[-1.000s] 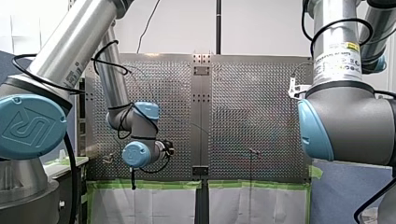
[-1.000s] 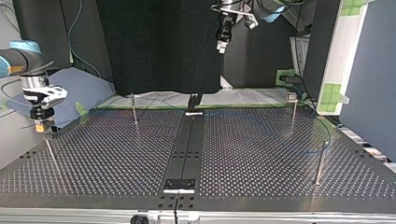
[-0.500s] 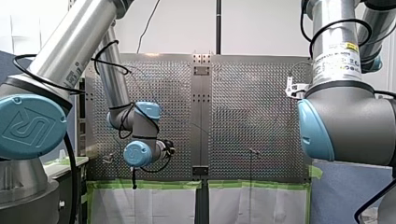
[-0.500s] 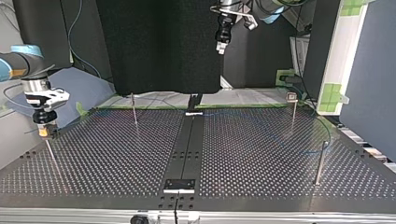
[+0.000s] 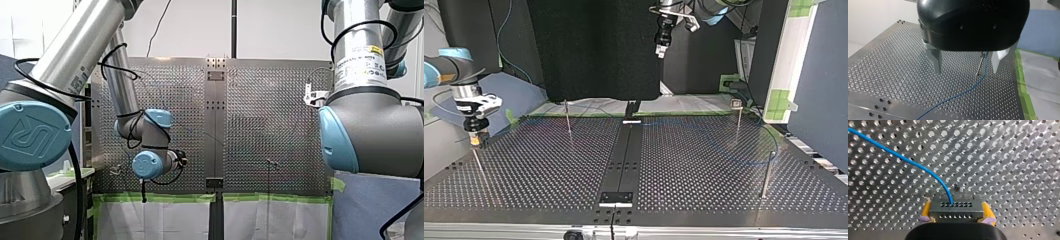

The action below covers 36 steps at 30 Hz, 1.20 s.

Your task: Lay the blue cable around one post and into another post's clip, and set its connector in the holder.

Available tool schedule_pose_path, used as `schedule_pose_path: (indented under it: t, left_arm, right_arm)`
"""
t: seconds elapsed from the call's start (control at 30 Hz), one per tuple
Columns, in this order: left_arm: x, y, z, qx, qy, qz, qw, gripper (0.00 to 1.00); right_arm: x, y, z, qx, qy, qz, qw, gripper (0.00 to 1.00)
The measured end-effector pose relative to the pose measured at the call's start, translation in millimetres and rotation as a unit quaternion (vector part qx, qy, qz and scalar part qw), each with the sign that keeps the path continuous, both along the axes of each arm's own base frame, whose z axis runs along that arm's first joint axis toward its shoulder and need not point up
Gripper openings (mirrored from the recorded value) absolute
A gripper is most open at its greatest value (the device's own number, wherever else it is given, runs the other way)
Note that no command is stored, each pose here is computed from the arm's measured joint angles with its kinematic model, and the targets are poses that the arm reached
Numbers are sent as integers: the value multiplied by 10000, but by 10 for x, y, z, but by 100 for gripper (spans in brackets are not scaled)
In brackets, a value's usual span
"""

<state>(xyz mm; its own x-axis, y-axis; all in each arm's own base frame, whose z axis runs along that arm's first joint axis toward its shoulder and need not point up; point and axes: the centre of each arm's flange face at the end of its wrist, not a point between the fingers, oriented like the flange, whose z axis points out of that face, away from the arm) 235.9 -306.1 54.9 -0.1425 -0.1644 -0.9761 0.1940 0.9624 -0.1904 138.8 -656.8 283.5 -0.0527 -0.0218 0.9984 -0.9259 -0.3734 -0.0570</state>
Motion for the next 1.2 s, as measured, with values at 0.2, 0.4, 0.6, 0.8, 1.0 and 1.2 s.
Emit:
schedule_pose_path:
  t: [0.2,0.4,0.6,0.8,1.0,1.2]
  left_arm:
    - [1,-1,1,-9,0,1,10000,99]
    - [1,0,1,-10,1,1,10000,99]
    - [0,0,0,-14,4,2,10000,99]
    - [-7,6,-5,3,28,2,10000,99]
    - [-9,4,-6,7,33,-1,10000,99]
    - [-10,6,-6,9,34,1,10000,99]
  right_arm:
    - [3,3,-21,-17,6,1,10000,0]
    - [3,-21,5,-78,-42,4,10000,0]
    - [4,-38,35,-74,-81,7,9999,0]
    - [-9,-53,45,-69,-100,-3,9999,0]
    - [-18,-70,47,-77,-122,-12,9999,0]
    - [-22,-100,9,-33,-151,-14,9999,0]
